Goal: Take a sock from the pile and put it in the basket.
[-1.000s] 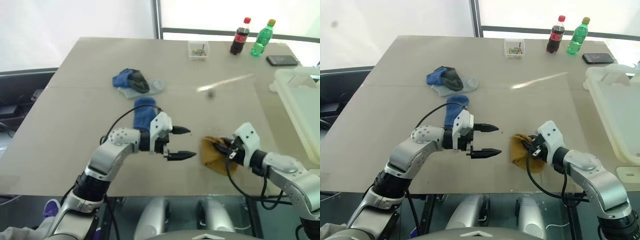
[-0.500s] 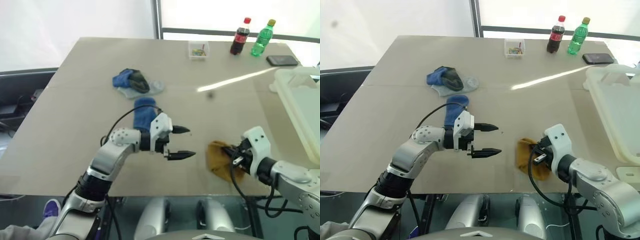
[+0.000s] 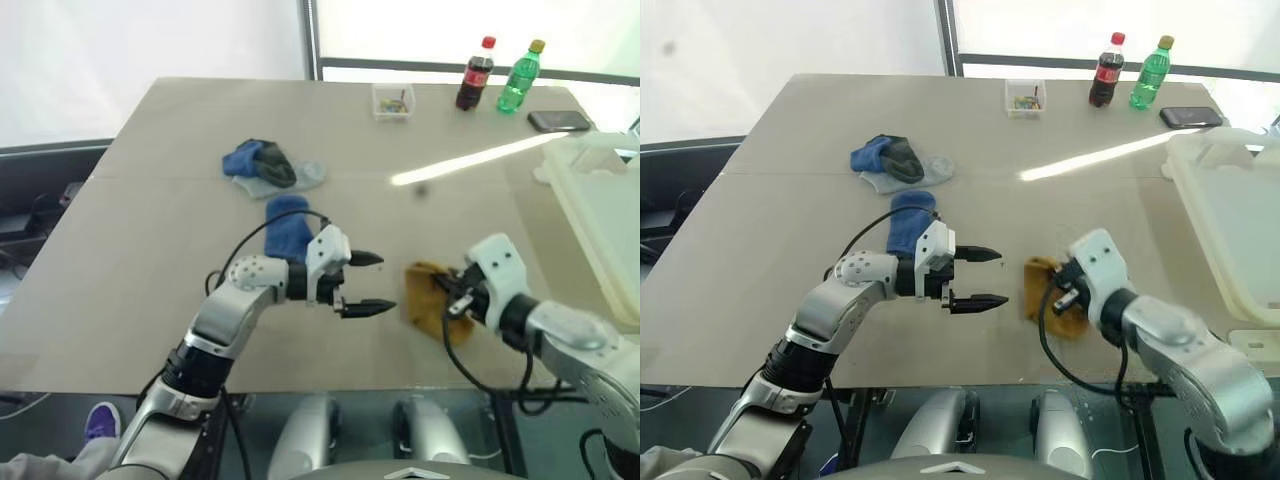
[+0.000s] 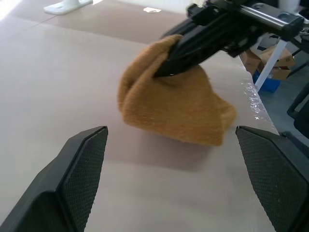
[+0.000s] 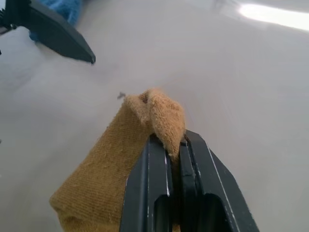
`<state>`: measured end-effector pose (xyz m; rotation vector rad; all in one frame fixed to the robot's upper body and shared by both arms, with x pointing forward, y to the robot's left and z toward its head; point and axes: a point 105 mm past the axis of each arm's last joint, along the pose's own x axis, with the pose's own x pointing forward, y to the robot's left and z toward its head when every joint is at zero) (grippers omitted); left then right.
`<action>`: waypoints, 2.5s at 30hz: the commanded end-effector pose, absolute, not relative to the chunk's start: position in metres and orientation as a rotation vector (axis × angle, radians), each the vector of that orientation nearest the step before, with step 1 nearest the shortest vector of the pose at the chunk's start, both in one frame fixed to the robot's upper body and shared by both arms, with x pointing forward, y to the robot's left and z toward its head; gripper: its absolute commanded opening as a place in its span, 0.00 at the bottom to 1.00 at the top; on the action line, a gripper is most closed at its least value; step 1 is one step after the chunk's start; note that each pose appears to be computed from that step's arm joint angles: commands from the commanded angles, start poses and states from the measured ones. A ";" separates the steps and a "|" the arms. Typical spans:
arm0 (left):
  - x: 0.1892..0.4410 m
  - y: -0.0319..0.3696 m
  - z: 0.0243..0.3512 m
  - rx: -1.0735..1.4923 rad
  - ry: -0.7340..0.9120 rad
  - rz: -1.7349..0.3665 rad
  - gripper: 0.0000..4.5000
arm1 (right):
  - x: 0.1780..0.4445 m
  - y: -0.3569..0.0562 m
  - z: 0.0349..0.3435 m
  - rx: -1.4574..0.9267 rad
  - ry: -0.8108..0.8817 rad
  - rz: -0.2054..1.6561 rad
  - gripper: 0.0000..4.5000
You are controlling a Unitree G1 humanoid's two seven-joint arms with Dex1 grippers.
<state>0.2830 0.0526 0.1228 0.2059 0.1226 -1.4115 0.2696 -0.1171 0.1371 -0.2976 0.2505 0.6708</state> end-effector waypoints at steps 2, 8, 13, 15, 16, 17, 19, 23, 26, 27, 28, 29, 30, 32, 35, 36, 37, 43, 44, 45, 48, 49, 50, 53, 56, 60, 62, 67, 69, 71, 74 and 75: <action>0.285 0.057 0.129 0.229 0.096 -1.364 1.00 | 0.279 -0.099 0.152 -0.465 0.098 0.830 0.01; 0.287 0.065 0.125 0.242 0.114 -1.296 1.00 | 0.273 -0.101 0.147 -0.557 0.138 0.868 0.01; 0.292 0.065 0.124 0.243 0.105 -1.268 1.00 | 0.265 -0.107 0.153 -0.560 0.205 0.805 0.01; 0.293 0.063 0.123 0.248 0.101 -1.270 1.00 | 0.261 -0.109 0.150 -0.600 0.246 0.789 0.01; 0.295 0.063 0.122 0.257 0.104 -1.268 1.00 | 0.259 -0.111 0.147 -0.634 0.272 0.778 0.01; 0.297 0.062 0.121 0.266 0.106 -1.263 1.00 | 0.258 -0.113 0.145 -0.668 0.293 0.766 0.01; 0.301 0.062 0.119 0.288 0.103 -1.260 1.00 | 0.258 -0.116 0.141 -0.772 0.318 0.753 0.01; 0.303 0.059 0.118 0.297 0.101 -1.264 1.00 | 0.258 -0.112 0.144 -0.795 0.315 0.750 0.01; 0.303 0.057 0.118 0.303 0.098 -1.272 1.00 | 0.257 -0.105 0.149 -0.593 0.332 0.737 0.01; 0.303 0.057 0.118 0.304 0.098 -1.273 1.00 | 0.256 -0.102 0.151 -0.502 0.337 0.734 0.01; 0.303 0.057 0.118 0.304 0.098 -1.274 1.00 | 0.256 -0.103 0.153 -0.427 0.342 0.721 0.01; 0.302 0.057 0.118 0.303 0.098 -1.275 1.00 | 0.257 -0.109 0.154 -0.360 0.357 0.683 0.01; 0.302 0.057 0.118 0.301 0.100 -1.275 1.00 | 0.257 -0.115 0.153 -0.328 0.371 0.651 0.01; 0.302 0.056 0.117 0.297 0.103 -1.276 1.00 | 0.254 -0.123 0.154 -0.254 0.390 0.614 0.01; 0.302 0.054 0.116 0.296 0.106 -1.278 1.00 | 0.247 -0.127 0.155 -0.198 0.406 0.604 0.01; 0.302 0.052 0.114 0.299 0.108 -1.276 1.00 | 0.244 -0.128 0.153 -0.183 0.413 0.600 0.01; 0.304 0.050 0.113 0.306 0.111 -1.273 1.00 | 0.242 -0.130 0.151 -0.175 0.421 0.596 0.01; 0.311 0.037 0.105 0.339 0.121 -1.261 1.00 | 0.229 -0.130 0.136 -0.088 0.459 0.579 0.01; 0.311 0.033 0.105 0.337 0.119 -1.269 1.00 | 0.227 -0.131 0.132 -0.075 0.472 0.572 0.01; 0.311 0.029 0.104 0.333 0.122 -1.281 1.00 | 0.225 -0.132 0.127 -0.061 0.486 0.561 0.01; 0.309 0.015 0.101 0.329 0.124 -1.329 1.00 | 0.222 -0.136 0.120 -0.016 0.498 0.536 0.01; 0.308 0.012 0.102 0.324 0.124 -1.340 1.00 | 0.221 -0.136 0.120 0.003 0.492 0.532 0.01; 0.309 0.010 0.102 0.325 0.119 -1.341 1.00 | 0.221 -0.135 0.120 0.021 0.485 0.531 0.01; 0.311 0.007 0.103 0.329 0.109 -1.351 1.00 | 0.222 -0.136 0.121 0.061 0.470 0.525 0.01; 0.314 0.010 0.104 0.327 0.106 -1.341 1.00 | 0.224 -0.132 0.123 0.071 0.441 0.548 0.01; 0.336 0.023 0.114 0.320 0.074 -1.209 1.00 | 0.250 -0.117 0.136 -0.001 0.363 0.606 0.01; 0.345 0.029 0.115 0.305 0.087 -1.142 1.00 | 0.267 -0.114 0.141 -0.105 0.339 0.611 0.01; 0.340 0.040 0.106 0.320 0.141 -1.116 1.00 | 0.290 -0.097 0.151 -0.196 0.289 0.660 0.01; 0.336 0.043 0.106 0.294 0.155 -1.114 1.00 | 0.295 -0.093 0.151 -0.215 0.283 0.684 0.08; 0.333 0.048 0.104 0.282 0.176 -1.098 1.00 | 0.299 -0.091 0.146 -0.238 0.288 0.689 0.24; 0.329 0.052 0.104 0.269 0.194 -1.081 1.00 | 0.302 -0.086 0.146 -0.230 0.288 0.684 0.53; 0.328 0.053 0.104 0.264 0.199 -1.077 1.00 | 0.300 -0.082 0.146 -0.220 0.293 0.700 0.65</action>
